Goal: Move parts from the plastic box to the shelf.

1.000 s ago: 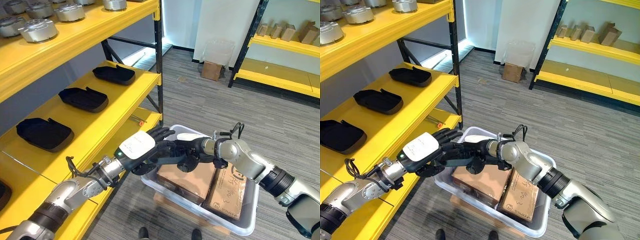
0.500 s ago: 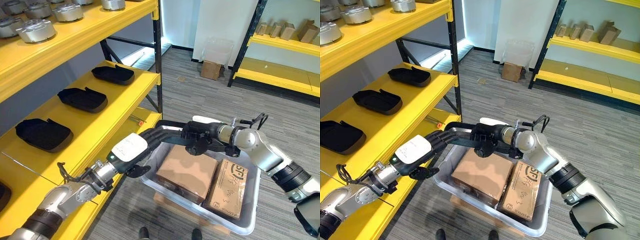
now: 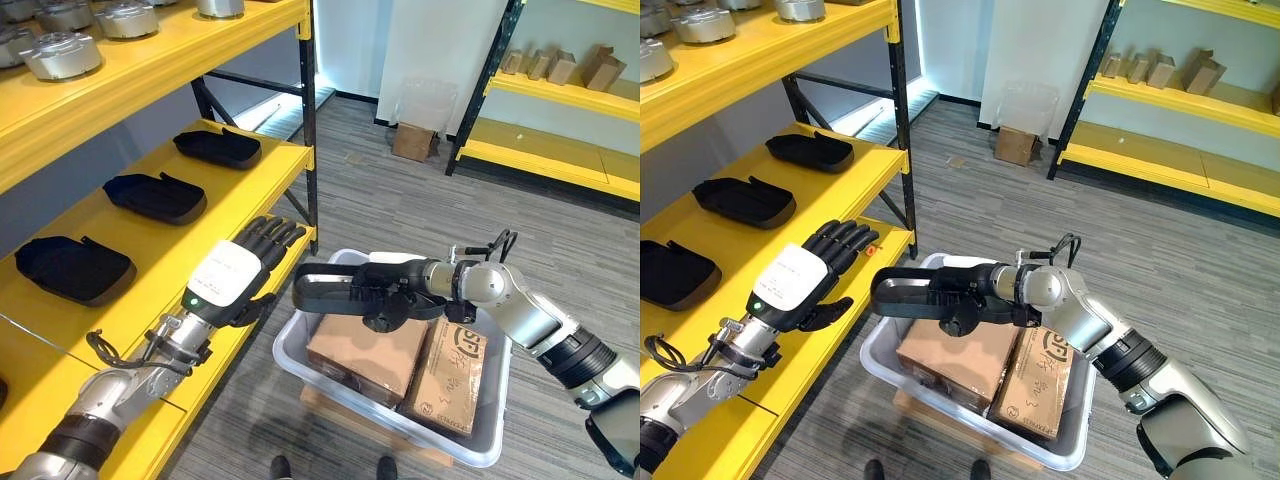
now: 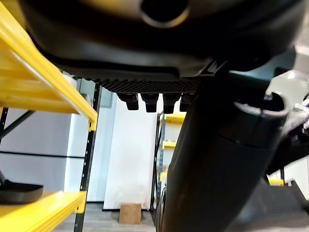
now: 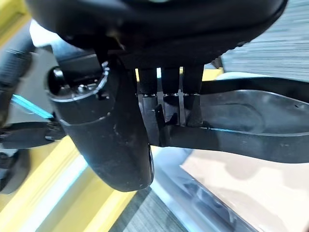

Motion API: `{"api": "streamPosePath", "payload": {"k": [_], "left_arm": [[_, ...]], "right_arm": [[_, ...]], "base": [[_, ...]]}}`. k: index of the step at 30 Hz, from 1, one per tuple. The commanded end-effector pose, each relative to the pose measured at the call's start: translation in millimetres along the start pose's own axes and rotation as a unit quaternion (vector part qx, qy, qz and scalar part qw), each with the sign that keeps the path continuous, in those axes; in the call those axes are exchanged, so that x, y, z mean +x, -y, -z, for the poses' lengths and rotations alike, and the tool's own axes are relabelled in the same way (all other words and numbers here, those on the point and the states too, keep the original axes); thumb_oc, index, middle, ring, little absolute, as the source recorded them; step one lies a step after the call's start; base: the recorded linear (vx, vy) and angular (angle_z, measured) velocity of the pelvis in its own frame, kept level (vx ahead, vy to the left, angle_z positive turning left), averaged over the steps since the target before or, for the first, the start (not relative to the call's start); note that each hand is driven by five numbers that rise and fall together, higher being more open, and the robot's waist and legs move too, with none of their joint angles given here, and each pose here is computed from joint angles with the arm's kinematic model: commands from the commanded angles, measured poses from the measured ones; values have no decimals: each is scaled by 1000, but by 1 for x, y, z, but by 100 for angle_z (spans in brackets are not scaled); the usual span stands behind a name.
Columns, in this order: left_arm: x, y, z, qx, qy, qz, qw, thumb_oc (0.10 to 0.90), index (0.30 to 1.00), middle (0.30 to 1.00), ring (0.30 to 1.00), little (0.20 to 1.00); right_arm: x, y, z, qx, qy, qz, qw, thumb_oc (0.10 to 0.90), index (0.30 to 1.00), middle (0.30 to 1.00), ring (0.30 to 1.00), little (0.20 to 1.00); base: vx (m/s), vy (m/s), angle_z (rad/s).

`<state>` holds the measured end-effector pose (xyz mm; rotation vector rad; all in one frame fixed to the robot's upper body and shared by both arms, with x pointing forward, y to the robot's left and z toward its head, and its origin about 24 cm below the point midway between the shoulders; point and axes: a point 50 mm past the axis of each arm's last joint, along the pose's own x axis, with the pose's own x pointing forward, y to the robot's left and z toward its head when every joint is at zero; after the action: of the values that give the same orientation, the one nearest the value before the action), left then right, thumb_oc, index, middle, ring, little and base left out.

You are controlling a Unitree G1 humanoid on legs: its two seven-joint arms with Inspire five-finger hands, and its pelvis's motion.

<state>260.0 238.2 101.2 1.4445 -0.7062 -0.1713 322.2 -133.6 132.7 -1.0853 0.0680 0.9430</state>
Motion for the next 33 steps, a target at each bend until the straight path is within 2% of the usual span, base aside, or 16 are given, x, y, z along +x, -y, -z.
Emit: {"api": "streamPosePath", "payload": {"k": [1,7,19,33], "left_arm": [[35,-40,11,20,15,-108,994,900,1000,1000,1000,1000],[38,-26,3,0,22,-79,997,900,1000,1000,1000,1000],[39,-5,-8,-25,38,-19,999,900,1000,1000,1000,1000],[1,20,19,13,-61,29,998,900,1000,1000,1000,1000]], "right_arm": [[-12,41,-43,-72,87,52,992,400,300,300,300,300],[-12,33,-62,-104,131,28,985,400,300,300,300,300],[-13,41,-69,-133,139,68,979,400,300,300,300,300],[-21,50,-56,-131,107,101,980,400,300,300,300,300]], "base": [[0,0,0],[0,0,0],[1,3,-1],[0,3,-1]]}}
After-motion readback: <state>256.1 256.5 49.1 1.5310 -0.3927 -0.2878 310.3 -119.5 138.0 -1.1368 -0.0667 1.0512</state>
